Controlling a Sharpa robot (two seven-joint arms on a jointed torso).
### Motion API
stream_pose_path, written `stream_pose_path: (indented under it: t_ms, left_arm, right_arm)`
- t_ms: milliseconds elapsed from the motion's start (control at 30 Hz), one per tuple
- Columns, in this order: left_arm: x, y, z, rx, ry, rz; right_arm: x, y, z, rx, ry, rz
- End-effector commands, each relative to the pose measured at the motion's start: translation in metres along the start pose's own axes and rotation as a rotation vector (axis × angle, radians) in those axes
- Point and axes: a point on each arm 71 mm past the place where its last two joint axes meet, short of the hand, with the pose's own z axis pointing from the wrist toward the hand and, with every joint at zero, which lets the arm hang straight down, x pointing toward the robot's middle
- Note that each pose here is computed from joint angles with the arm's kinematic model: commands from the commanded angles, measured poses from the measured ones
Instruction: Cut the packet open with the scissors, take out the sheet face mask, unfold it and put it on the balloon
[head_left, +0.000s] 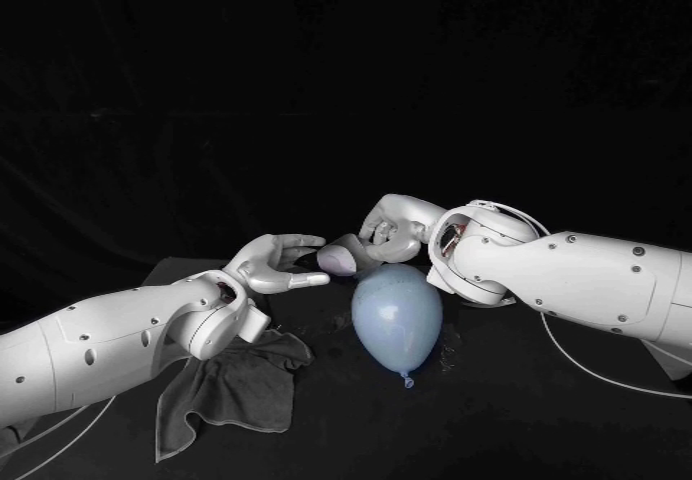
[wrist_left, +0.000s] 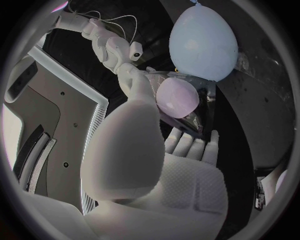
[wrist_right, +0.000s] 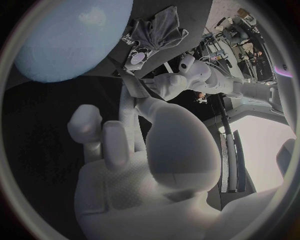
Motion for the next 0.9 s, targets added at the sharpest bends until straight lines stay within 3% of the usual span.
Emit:
stream_pose_path:
  t_ms: [33,267,533,633,733,900]
  left_arm:
    - [-0.0168,-0.0004,-0.004,0.03,-0.071,-0.031]
    - [-0.051,0.0023,-0.0183,0.033,-0.174,-0.028]
    - [-0.0644,-0.0019,-0.0287,0.059,-0.231,-0.029]
    - [-0.0624,-0.0037,-0.0293,0.061,-0.234,-0.03]
    - [-0.0536,-0.0053,-0.0259,0.049,-0.21,-0.033]
    - [-0.0236,-0.0095,-0.012,0.009,-0.144,-0.042]
  right_arm:
    - [-0.007,-0.007,0.0,0.031,-0.052,-0.027]
    - [-0.02,-0.026,0.004,0.1,-0.124,-0.088]
    - [-0.029,-0.037,0.009,0.16,-0.193,-0.138]
    - [-0.03,-0.038,0.012,0.174,-0.21,-0.145]
    - [-0.03,-0.036,0.015,0.179,-0.217,-0.149]
    - [-0.028,-0.03,0.02,0.171,-0.224,-0.173]
